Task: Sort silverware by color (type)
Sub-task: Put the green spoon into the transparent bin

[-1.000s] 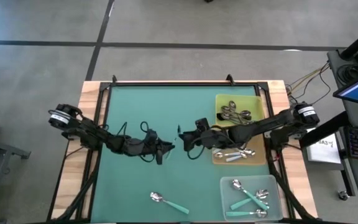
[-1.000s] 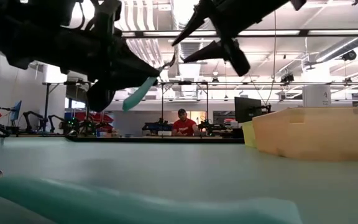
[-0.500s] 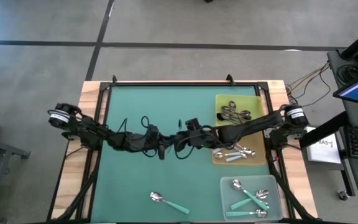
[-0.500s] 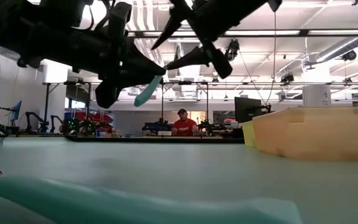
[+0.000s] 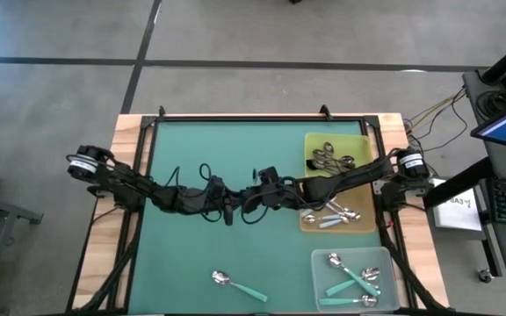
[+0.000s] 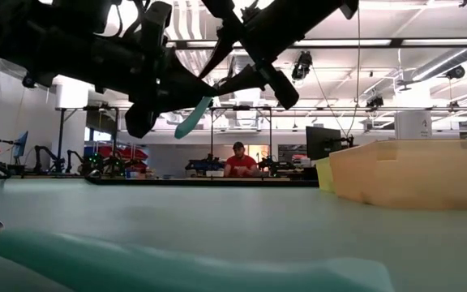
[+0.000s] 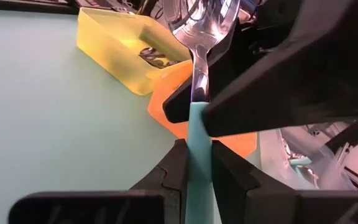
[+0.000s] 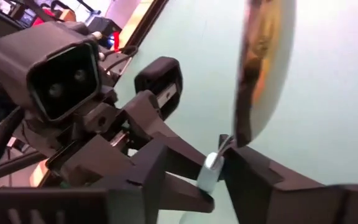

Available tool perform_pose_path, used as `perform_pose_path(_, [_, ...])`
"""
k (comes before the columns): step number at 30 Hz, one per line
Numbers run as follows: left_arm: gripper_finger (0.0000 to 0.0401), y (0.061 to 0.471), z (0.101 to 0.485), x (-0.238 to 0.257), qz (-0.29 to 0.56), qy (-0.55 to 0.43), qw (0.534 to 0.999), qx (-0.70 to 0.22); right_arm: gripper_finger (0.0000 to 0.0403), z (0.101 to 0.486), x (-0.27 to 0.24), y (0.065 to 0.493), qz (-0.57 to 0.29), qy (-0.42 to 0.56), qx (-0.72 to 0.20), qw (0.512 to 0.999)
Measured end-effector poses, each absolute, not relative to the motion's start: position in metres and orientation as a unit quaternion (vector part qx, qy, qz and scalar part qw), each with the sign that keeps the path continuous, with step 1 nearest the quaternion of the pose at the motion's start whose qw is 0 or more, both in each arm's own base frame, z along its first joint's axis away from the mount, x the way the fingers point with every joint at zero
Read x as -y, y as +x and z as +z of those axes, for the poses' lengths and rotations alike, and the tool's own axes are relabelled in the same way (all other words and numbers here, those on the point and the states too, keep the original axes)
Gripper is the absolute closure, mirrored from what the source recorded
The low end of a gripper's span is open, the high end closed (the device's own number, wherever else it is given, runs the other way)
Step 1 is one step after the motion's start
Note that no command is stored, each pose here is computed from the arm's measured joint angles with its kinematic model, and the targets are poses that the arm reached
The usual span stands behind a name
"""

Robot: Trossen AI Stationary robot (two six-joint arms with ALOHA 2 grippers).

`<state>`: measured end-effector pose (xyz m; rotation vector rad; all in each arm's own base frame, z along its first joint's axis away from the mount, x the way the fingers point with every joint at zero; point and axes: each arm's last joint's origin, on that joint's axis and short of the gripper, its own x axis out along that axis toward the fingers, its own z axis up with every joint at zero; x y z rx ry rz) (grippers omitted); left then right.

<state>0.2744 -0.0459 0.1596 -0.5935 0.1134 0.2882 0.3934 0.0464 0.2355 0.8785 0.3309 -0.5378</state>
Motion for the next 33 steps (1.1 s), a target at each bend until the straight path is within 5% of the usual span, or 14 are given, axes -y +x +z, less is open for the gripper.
perform_pose_path(8, [0.0364,0.275,0.162,0.044,0.143,-0.268,0.951,-0.053,0.0376,0.233,-0.038,0.393,-0.262,0.424,-0.172,0.85])
perform_pose_path(22, [0.0297,0.271,0.16,0.047,0.086,-0.272,0.955,-0.083,0.0381,0.251,-0.019,0.365,-0.291,0.372,-0.282,0.835])
perform_pose_path(33, [0.0287,0.26,0.15,0.048,0.063,-0.309,0.94,-0.127,0.0381,0.305,-0.076,0.309,-0.146,0.373,-0.506,0.764])
